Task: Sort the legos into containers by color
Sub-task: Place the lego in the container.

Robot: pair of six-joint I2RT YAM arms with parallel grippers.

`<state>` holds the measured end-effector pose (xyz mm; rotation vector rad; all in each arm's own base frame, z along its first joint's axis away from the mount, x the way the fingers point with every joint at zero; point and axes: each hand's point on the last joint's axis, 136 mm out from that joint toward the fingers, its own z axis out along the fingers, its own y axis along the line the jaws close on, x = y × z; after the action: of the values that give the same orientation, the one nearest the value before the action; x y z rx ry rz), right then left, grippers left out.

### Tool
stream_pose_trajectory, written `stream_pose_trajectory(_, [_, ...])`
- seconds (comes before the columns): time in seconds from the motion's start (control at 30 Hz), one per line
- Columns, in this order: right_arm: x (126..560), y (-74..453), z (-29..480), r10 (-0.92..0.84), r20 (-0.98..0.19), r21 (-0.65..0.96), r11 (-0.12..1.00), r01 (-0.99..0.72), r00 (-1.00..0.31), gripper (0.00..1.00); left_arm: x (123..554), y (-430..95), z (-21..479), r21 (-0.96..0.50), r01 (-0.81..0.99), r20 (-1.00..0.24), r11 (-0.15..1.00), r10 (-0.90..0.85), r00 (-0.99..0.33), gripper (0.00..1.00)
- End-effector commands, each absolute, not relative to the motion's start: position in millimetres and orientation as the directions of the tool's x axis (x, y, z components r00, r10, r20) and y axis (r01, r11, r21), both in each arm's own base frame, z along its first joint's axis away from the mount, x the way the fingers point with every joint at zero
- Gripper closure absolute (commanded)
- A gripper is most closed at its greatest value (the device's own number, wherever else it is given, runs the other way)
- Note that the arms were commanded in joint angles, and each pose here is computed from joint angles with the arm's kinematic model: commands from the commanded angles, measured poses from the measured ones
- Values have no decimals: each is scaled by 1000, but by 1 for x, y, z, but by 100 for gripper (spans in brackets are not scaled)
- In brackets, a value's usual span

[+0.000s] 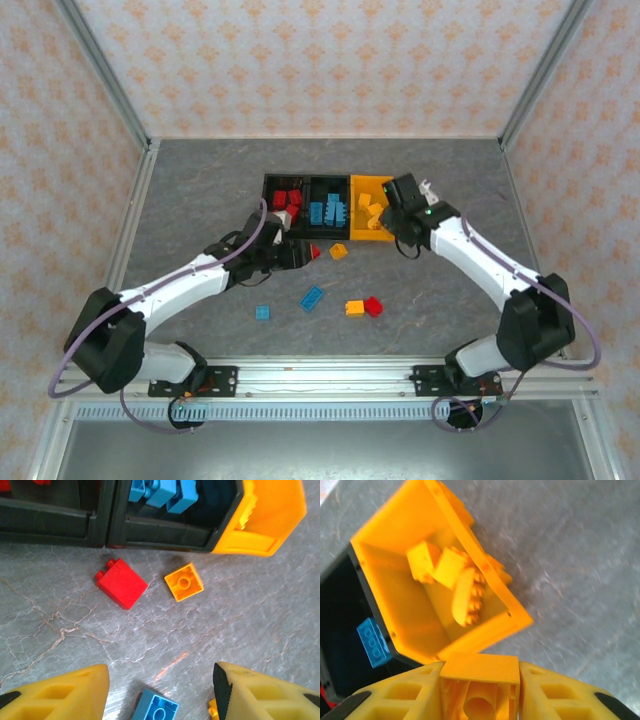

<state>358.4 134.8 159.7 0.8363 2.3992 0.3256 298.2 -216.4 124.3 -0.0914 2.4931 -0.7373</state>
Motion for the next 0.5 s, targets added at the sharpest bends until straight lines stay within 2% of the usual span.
stream_pose_trajectory(0.0, [384,135,161,561,-490,335,828,449,-668,62,298,-211,136,-534,65,-500,843,-253,-829,42])
stream_pose_trajectory(0.23, [424,165,132,493,-443,297,869,396,-749,61,291,-200,139,-541,26,-505,841,-299,-810,41])
stream_pose_trajectory(0.47, [438,180,108,463,-405,283,883,374,-789,59,287,-192,135,-520,4,-502,854,-302,-810,41])
